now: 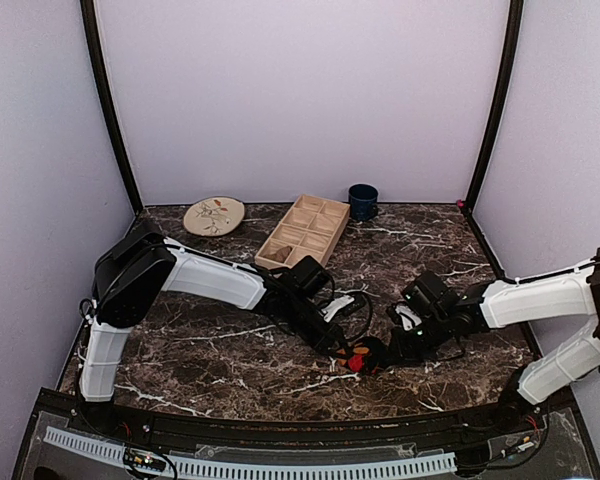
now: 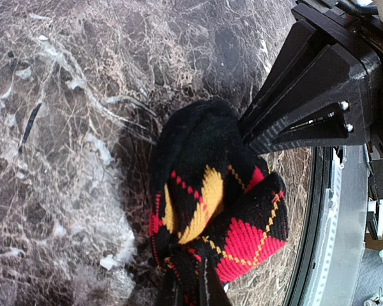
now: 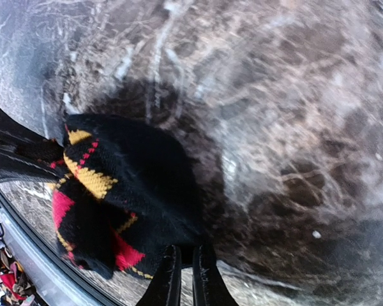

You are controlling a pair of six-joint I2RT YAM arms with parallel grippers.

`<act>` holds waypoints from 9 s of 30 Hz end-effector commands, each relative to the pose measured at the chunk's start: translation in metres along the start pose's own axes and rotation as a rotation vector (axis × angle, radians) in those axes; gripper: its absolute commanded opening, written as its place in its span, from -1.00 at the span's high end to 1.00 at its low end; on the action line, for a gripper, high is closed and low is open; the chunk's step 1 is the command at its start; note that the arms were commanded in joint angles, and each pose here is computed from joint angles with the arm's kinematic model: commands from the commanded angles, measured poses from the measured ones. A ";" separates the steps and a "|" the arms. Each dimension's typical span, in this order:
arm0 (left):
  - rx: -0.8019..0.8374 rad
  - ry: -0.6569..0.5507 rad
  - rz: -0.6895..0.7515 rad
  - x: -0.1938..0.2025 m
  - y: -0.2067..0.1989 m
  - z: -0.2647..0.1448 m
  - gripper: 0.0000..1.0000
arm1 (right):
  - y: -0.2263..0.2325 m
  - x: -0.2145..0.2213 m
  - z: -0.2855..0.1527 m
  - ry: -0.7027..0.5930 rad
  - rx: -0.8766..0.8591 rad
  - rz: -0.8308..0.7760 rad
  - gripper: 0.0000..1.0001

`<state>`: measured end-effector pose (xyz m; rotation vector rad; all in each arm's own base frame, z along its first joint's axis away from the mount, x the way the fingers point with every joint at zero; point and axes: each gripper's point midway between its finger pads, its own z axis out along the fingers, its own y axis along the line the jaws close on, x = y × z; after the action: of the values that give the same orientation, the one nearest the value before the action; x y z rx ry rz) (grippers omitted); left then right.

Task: Roll the socks
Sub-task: Roll the sock at the center of the board.

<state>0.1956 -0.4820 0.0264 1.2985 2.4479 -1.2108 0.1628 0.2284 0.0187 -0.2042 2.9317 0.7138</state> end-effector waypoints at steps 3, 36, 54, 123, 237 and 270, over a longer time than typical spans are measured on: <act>-0.052 0.102 -0.061 0.031 0.015 0.010 1.00 | 0.008 -0.007 0.012 0.003 -0.020 -0.033 0.84; -0.097 -0.011 -0.015 0.003 -0.010 -0.031 0.60 | -0.007 -0.020 0.036 0.055 0.098 -0.097 0.86; -0.232 0.093 -0.139 0.030 0.020 -0.023 1.00 | -0.020 -0.039 0.017 -0.068 0.178 -0.062 0.46; -0.122 0.233 -0.155 0.043 0.016 -0.007 1.00 | 0.077 -0.006 0.023 -0.318 0.336 -0.901 -0.19; -0.128 0.280 -0.277 0.056 0.032 -0.002 0.73 | 0.055 0.014 0.051 -0.394 0.251 -0.625 0.76; -0.299 -0.074 -0.296 -0.012 0.028 -0.054 0.41 | -0.005 0.046 0.018 -0.405 -0.016 0.128 0.80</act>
<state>0.2520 -0.4383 0.0291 0.7462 2.7869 -0.8574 0.1289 0.2630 0.0219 -0.0320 2.4734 0.7612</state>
